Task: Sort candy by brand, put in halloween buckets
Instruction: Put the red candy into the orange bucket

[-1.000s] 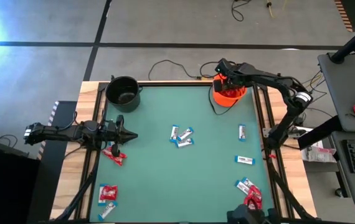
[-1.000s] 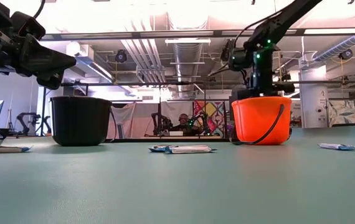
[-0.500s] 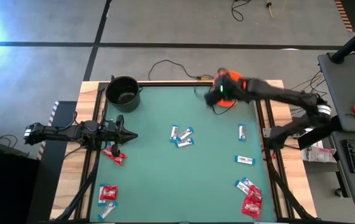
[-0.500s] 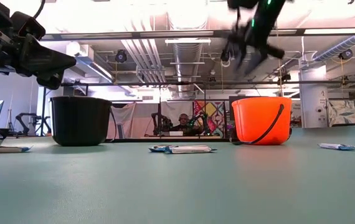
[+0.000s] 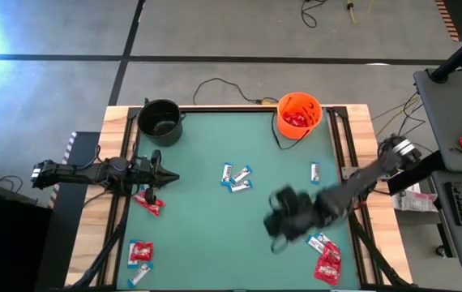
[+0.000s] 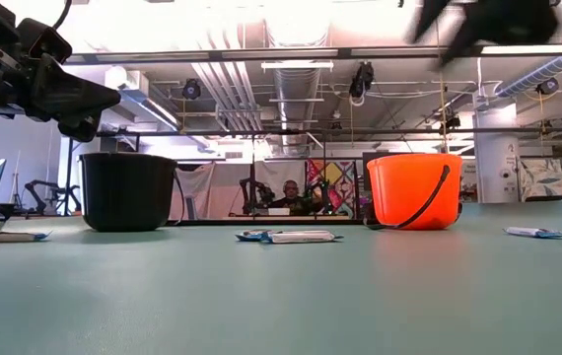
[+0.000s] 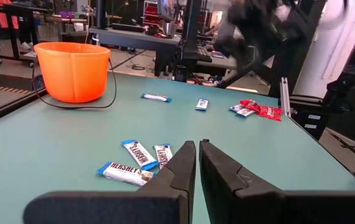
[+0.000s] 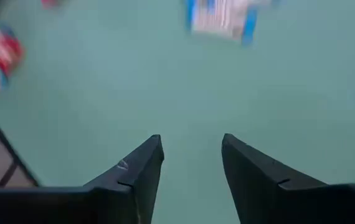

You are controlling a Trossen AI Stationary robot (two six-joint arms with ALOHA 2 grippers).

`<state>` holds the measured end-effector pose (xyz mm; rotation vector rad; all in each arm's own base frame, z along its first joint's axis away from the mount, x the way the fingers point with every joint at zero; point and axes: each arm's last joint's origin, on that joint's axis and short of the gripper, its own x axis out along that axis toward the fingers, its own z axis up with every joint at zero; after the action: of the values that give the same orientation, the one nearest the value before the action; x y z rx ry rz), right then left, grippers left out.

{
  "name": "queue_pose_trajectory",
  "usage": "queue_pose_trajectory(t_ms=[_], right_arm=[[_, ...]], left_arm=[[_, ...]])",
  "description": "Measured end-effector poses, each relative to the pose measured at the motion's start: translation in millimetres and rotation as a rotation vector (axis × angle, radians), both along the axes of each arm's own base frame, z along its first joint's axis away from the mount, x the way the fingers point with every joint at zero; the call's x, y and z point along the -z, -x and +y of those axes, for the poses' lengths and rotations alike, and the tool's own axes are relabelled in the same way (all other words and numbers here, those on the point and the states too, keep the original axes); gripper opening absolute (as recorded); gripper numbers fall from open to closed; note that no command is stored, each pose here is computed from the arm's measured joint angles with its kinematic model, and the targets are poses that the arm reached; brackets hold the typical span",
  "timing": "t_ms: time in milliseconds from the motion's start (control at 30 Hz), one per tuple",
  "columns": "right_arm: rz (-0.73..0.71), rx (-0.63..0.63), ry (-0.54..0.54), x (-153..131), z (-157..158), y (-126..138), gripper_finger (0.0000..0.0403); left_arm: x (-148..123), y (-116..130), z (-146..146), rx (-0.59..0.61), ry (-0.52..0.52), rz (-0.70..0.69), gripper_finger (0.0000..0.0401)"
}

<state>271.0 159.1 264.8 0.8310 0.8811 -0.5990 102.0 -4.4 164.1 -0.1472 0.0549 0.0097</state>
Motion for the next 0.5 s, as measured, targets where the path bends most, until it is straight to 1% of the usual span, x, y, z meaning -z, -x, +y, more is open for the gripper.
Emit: queue_pose_trajectory(t_ms=[67,100,167,233,267,333,400,500], right_arm=[[0.132,-0.024,-0.099,18.8,23.1,7.2,0.0179],[0.224,-0.025,-0.146,27.4,31.6,12.7,0.0187],[0.449,0.020,-0.227,42.3,42.1,26.2,0.0202],[0.659,0.085,-0.266,52.2,47.1,39.2,0.0214],[0.736,0.099,-0.273,54.9,49.2,44.7,0.0218],[0.839,0.078,-0.288,56.8,52.8,52.6,0.0225],[0.914,0.013,-0.329,60.1,54.7,57.3,0.0229],[1.019,-0.074,-0.375,73.2,53.5,62.9,0.0231]], left_arm=[[0.0,0.0,0.0,0.001,0.000,0.000,0.0006],[0.0,0.0,0.0,0.000,0.000,0.000,0.0006],[0.0,0.0,0.0,0.000,0.000,0.000,0.0006],[0.0,0.0,0.0,0.000,0.000,0.000,0.0006],[0.0,0.0,0.0,0.000,0.000,0.000,0.0006],[0.0,0.0,0.0,0.000,0.000,0.000,0.0007],[0.0,0.0,0.0,0.000,0.000,0.000,0.0006],[0.0,0.0,0.0,0.001,0.000,0.000,0.0006]])
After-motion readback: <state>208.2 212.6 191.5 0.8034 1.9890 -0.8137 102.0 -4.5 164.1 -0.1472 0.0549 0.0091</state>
